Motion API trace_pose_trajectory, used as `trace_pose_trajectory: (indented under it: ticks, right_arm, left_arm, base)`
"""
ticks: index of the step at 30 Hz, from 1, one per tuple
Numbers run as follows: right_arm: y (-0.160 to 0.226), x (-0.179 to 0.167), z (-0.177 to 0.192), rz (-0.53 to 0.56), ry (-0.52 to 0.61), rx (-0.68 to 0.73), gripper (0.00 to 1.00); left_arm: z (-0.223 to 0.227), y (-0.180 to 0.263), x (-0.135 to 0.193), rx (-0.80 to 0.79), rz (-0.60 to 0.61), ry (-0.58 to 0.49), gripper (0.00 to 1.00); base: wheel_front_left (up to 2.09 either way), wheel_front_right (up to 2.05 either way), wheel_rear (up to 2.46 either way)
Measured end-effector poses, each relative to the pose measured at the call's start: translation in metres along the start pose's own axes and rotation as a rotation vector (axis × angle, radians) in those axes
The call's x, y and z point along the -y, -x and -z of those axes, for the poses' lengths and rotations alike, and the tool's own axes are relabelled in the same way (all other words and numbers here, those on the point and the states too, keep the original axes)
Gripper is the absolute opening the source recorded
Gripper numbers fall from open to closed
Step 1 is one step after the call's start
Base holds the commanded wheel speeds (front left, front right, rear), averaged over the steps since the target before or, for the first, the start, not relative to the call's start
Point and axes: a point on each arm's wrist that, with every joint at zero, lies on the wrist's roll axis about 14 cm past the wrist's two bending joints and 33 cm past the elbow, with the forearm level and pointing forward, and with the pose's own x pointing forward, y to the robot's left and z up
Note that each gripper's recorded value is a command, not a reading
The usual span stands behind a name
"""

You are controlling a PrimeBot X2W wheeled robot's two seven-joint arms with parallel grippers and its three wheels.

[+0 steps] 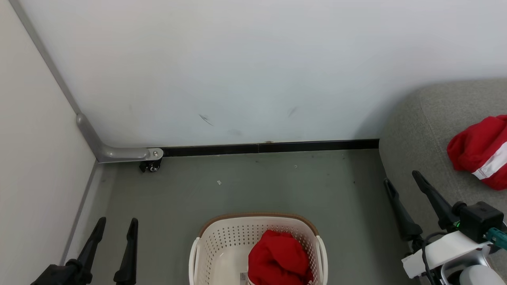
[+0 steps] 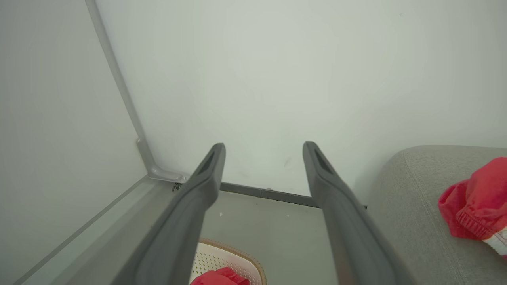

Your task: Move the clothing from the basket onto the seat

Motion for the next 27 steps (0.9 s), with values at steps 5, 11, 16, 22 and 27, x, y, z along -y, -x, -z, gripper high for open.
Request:
trace_pose_trajectory:
  ticks: [5,11,16,22,27]
  right_arm:
    - [-0.001,0.003,0.001,0.006,-0.001,-0.001,1.00]
    - [-0.007,0.008,-0.002,0.010,0.009,0.012,1.00]
    - [-0.018,0.014,-0.010,0.013,0.026,0.039,1.00]
    - [-0.029,0.021,-0.014,0.019,0.036,0.062,1.00]
    - [-0.040,0.027,-0.016,0.023,0.045,0.078,1.00]
  left_arm:
    - [0.011,-0.001,0.007,-0.034,0.031,-0.001,1.00]
    - [0.024,-0.005,0.017,-0.074,0.071,0.002,1.00]
    - [0.031,-0.014,0.027,-0.091,0.112,0.012,1.00]
    - [0.043,-0.026,0.043,-0.121,0.168,0.025,1.00]
    - [0.058,-0.036,0.054,-0.165,0.212,0.021,1.00]
  base:
    - [0.00,0.00,0.00]
    - [0.00,0.00,0.00]
    - [0.00,0.00,0.00]
    - [0.00,0.00,0.00]
    - [0.00,0.00,0.00]
